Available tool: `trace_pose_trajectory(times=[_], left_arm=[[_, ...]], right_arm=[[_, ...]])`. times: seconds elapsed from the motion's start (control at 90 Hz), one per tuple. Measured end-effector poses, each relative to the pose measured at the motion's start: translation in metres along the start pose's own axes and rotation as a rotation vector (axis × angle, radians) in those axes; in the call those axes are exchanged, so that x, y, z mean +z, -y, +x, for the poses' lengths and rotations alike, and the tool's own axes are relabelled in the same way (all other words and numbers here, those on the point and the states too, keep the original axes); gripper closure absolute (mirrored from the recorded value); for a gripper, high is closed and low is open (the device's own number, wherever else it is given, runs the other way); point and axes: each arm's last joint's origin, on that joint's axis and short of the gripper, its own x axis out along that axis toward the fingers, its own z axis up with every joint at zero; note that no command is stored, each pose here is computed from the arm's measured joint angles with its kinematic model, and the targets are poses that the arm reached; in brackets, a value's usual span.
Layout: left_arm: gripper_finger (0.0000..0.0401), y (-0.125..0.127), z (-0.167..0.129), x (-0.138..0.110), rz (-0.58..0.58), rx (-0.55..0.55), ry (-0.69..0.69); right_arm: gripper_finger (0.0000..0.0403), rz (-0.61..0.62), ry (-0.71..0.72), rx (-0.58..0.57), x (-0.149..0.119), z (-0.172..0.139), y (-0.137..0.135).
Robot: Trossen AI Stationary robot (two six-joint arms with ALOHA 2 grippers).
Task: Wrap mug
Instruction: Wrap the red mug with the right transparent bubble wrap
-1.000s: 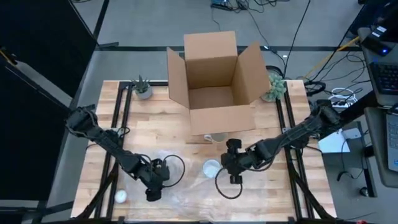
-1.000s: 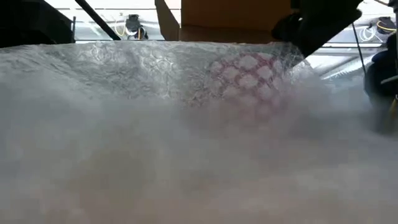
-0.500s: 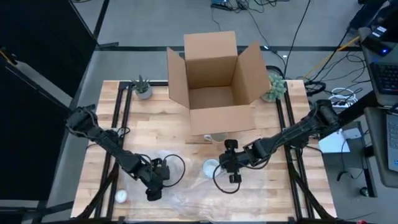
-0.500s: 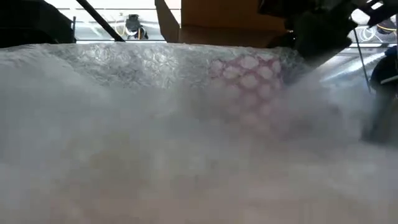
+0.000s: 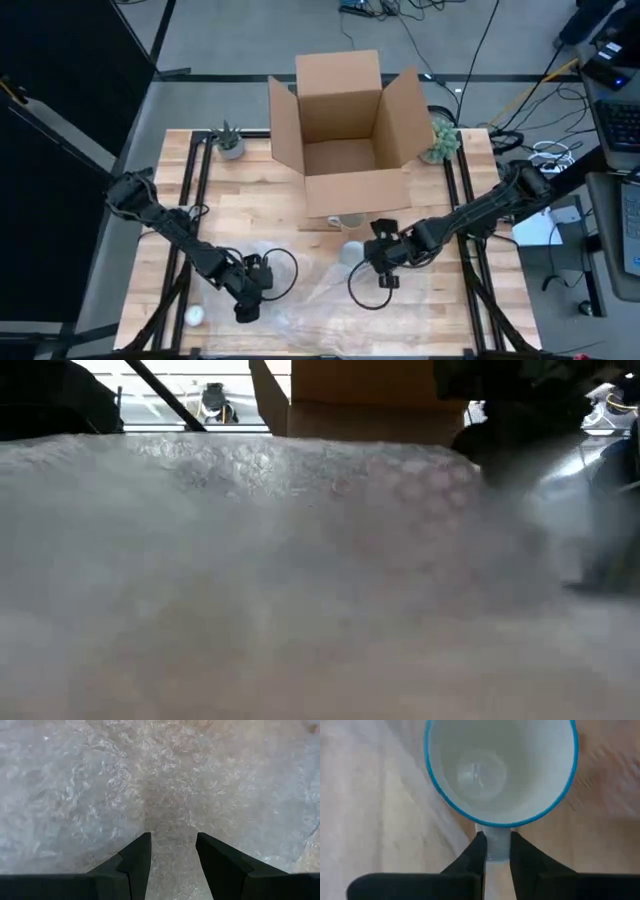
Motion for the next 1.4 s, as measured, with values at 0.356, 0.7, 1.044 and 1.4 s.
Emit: trace_pose_trajectory(times=[0.356, 0.7, 1.044, 1.4], left_arm=[[0.025, 0.0, 0.0, 0.0, 0.0, 0.001, 0.002], [0.025, 0.0, 0.0, 0.0, -0.001, 0.002, 0.002], [0.025, 0.0, 0.0, 0.0, -0.007, 0.002, 0.002], [0.025, 0.005, -0.01, 0.007, -0.008, 0.004, -0.005]], right_arm=[[0.0369, 0.098, -0.223, -0.234, -0.033, -0.028, 0.027], [0.0351, 0.33, -0.34, -0.341, -0.074, -0.014, 0.044], [0.0216, 0.339, -0.295, -0.303, -0.067, -0.017, 0.041], [0.0218, 0.343, -0.334, -0.033, -0.043, -0.064, 0.022]])
